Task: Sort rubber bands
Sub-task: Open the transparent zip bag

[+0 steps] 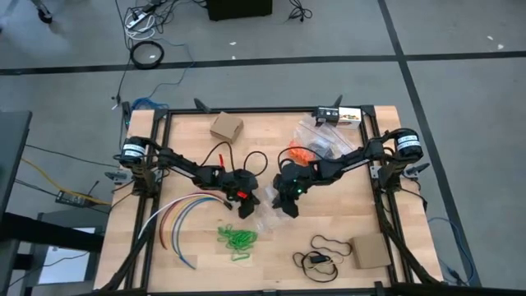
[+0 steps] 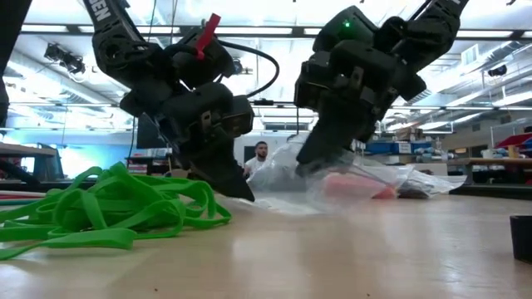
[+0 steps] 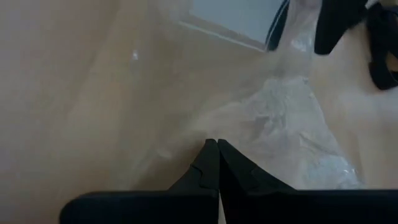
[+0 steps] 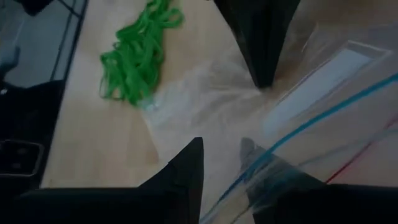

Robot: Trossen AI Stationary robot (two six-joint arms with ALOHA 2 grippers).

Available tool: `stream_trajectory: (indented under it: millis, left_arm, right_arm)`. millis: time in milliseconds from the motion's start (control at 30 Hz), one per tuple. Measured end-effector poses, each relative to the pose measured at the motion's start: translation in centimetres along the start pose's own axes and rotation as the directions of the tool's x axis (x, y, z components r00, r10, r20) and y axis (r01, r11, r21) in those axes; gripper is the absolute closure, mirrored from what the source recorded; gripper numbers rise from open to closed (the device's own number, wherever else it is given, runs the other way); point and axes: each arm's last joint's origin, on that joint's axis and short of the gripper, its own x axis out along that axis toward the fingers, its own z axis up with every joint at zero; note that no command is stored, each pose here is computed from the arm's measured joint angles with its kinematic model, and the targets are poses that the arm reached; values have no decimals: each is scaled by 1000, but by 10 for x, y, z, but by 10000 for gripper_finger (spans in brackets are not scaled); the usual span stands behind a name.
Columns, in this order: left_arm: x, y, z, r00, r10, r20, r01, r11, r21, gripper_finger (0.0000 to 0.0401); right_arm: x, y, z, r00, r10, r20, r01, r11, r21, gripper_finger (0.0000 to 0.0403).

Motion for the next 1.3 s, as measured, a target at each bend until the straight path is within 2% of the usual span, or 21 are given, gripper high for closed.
stream_trajectory:
  millis: [133,300,467,533,633,767,900,1100,1300]
  left_arm:
    - [0,1,2,998,43,39,-42,999,-24,398]
    - [0,-1,9,992,48,115,-45,999,-29,398]
    - [-3,-7,14,990,-51,134,43,997,64,397]
    - [-7,-11,19,982,-84,170,62,990,130,394]
    - [-8,-11,23,976,-85,202,48,982,183,392]
    - [-2,5,21,983,-36,180,6,986,167,392]
    - [10,17,13,990,-50,129,29,987,155,392]
    - [26,23,14,992,-31,125,3,976,218,392]
    - [31,28,16,989,30,144,-50,990,132,392]
  right_arm:
    - [0,-1,-5,998,-27,-50,28,999,17,307]
    - [3,7,-13,995,-25,-96,27,999,21,307]
    - [3,5,-20,982,-141,-124,144,990,13,329]
    - [2,2,-20,979,-152,-133,154,988,5,347]
    - [1,-2,-16,984,-137,-115,136,991,-12,375]
    - [-1,-10,-12,986,-132,-106,132,991,-12,400]
    - [-4,-18,-8,987,-140,-83,140,990,-12,395]
    - [-5,-30,-5,992,-83,-95,85,996,21,401]
    - [7,-31,-15,986,-7,-166,20,997,81,374]
